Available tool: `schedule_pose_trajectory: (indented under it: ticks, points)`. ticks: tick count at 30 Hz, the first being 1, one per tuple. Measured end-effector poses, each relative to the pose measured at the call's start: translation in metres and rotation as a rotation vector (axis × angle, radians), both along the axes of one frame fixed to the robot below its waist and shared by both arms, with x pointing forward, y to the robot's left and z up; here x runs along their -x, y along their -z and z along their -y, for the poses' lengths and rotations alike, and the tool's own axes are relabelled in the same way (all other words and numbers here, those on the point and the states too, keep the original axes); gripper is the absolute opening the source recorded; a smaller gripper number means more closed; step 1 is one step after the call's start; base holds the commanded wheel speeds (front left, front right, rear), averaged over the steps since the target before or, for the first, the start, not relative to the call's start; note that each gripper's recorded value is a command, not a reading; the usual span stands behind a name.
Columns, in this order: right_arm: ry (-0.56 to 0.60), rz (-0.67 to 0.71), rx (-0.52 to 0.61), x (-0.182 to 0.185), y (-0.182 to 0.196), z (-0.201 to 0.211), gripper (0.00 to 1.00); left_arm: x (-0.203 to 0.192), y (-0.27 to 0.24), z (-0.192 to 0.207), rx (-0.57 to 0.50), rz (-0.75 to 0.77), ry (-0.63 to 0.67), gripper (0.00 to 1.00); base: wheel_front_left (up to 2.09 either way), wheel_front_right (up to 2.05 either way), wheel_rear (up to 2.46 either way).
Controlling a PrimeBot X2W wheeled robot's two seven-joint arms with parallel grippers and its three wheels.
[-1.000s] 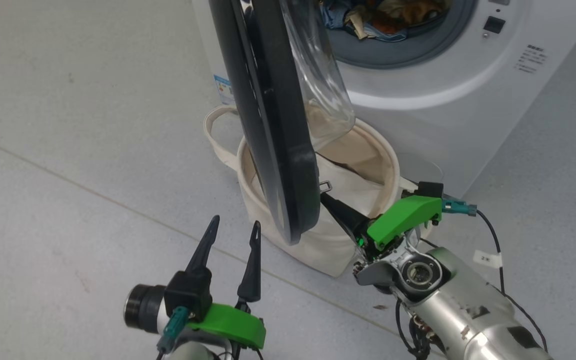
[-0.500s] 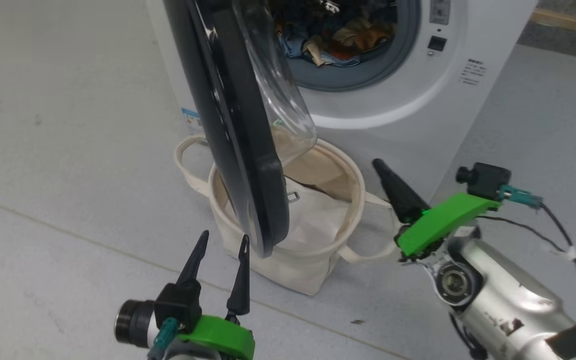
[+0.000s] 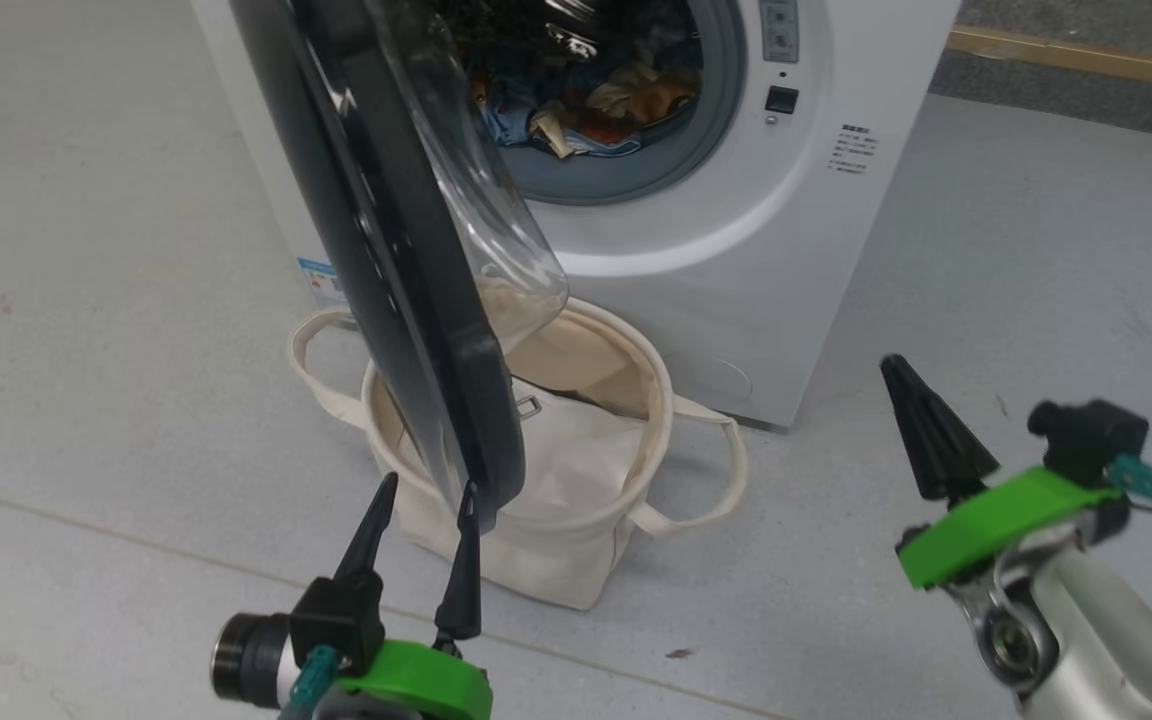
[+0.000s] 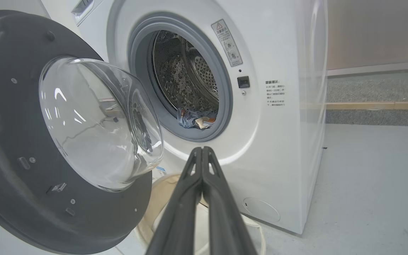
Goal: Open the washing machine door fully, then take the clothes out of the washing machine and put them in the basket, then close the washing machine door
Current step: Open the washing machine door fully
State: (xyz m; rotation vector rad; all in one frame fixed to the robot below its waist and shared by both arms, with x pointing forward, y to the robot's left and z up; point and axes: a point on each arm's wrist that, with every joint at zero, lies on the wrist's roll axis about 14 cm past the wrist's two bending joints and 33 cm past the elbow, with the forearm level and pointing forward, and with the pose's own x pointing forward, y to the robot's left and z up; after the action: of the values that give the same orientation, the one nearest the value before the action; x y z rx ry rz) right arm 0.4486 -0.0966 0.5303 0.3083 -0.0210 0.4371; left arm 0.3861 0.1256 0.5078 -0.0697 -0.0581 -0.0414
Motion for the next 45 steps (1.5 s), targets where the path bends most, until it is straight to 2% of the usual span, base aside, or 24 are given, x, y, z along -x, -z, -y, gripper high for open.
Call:
schedule_pose_trajectory:
  ticks: [3,5,8,16,25,45]
  points:
    - [0.046,0.046,0.072,0.009,0.000,0.014,0.00,0.000,-0.001,0.003,0.003,0.002,0.012,1.00,0.00,0.00,0.00]
    - [0.095,0.098,0.100,0.012,-0.009,0.024,1.00,-0.001,-0.001,0.003,-0.004,0.003,0.013,1.00,0.00,0.00,0.00]
    - [0.163,0.143,0.115,0.020,-0.017,0.036,1.00,0.000,0.001,0.004,-0.010,0.001,0.018,1.00,0.00,0.00,0.00]
    - [0.248,0.056,0.133,0.044,0.016,0.051,1.00,0.000,-0.003,0.006,-0.014,0.012,0.032,1.00,0.00,0.00,0.00]
    - [0.252,-0.007,0.165,0.051,0.038,0.052,1.00,0.003,-0.003,0.001,-0.028,0.016,0.023,1.00,0.00,0.00,0.00]
    - [0.246,-0.018,0.148,0.054,0.040,0.045,1.00,0.006,0.002,0.000,-0.027,0.000,0.027,1.00,0.00,0.00,0.00]
